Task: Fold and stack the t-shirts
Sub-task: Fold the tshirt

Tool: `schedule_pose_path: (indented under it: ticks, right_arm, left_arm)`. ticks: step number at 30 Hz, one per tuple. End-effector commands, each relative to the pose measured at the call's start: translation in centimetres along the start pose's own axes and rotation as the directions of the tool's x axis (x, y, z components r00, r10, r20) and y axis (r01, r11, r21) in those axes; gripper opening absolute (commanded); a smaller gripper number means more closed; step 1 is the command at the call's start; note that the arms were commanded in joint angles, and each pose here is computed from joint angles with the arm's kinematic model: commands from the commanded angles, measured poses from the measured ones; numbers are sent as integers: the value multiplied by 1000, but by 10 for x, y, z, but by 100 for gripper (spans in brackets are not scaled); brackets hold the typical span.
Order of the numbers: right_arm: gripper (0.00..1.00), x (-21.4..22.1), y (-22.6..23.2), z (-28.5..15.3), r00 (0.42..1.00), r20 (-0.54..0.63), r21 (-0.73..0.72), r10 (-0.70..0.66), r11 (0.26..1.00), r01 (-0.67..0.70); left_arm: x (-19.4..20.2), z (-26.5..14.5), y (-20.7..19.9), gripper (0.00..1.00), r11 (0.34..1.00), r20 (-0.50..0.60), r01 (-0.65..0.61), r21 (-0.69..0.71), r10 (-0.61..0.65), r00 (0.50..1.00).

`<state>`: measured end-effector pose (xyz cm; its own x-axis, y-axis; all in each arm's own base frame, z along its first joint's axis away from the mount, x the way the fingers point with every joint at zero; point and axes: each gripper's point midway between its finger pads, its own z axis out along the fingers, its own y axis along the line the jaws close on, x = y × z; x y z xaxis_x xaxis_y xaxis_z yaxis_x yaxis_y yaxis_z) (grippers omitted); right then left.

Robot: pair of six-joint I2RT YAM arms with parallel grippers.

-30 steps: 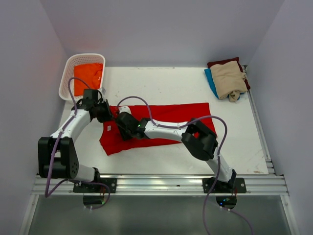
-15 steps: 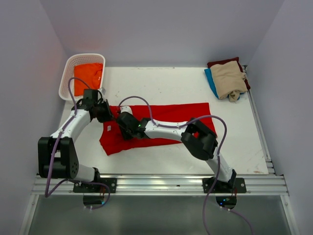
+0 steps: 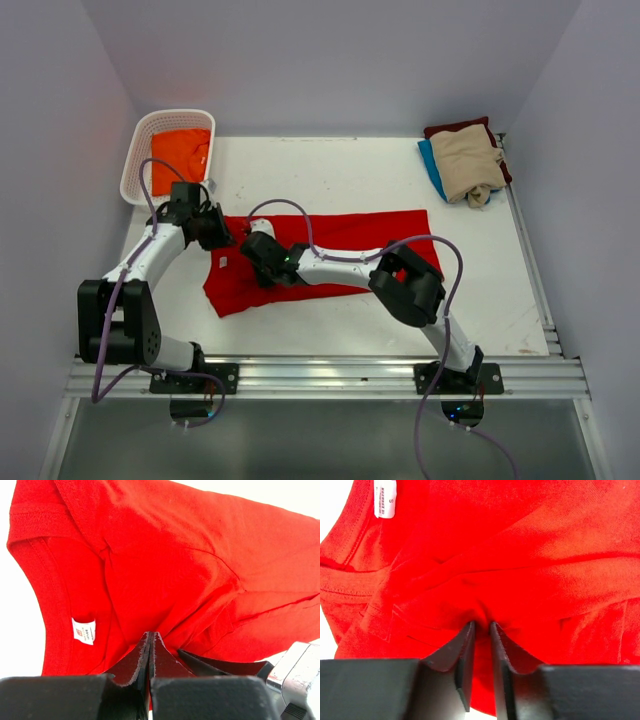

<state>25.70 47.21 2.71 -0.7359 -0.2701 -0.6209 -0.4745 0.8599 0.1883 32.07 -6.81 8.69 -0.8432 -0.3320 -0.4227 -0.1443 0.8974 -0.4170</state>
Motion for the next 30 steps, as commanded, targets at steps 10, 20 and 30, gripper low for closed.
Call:
schedule_pose_path:
  ticks: [10,20,30]
  right_arm:
    - [1,-46,16,-35,993,115,-59,25,998,-18]
    - [7,-96,25,-94,980,196,-76,-20,996,36]
    - [8,-53,-6,-89,996,14,48,-90,995,89]
  left_arm:
    - [-5,-1,-4,0,999,24,6,36,-7,1000]
    - [-5,-1,-5,0,999,21,5,40,-6,1000]
    - [-3,2,-3,0,999,6,6,37,-6,1000]
